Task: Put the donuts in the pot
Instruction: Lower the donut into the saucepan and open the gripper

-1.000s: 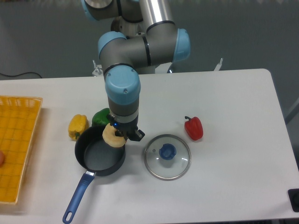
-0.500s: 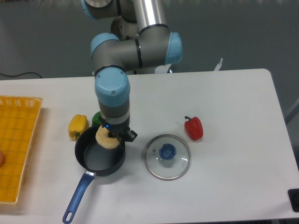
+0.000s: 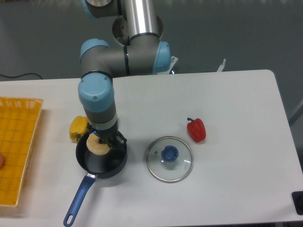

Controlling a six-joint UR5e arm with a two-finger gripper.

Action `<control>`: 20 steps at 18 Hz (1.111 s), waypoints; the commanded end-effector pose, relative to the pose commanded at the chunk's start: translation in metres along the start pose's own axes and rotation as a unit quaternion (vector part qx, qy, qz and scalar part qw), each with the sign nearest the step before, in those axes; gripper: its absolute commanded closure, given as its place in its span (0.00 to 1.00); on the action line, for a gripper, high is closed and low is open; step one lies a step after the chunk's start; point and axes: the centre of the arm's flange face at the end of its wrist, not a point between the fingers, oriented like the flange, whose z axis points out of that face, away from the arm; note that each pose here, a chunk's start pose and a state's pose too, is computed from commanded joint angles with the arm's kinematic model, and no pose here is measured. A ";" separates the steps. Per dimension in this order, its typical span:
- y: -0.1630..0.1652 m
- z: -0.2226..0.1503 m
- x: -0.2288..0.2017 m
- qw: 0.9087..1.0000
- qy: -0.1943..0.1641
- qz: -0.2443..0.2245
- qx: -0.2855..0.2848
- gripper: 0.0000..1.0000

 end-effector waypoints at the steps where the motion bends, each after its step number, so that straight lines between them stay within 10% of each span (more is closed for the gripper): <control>1: -0.002 0.001 0.002 1.000 -0.002 0.003 0.000 0.84; 4: -0.002 0.003 0.003 1.000 -0.001 0.005 -0.001 0.68; 6: -0.003 0.002 0.002 1.000 -0.003 0.012 0.001 0.00; 20: -0.004 0.007 0.006 1.000 -0.013 0.012 -0.013 0.00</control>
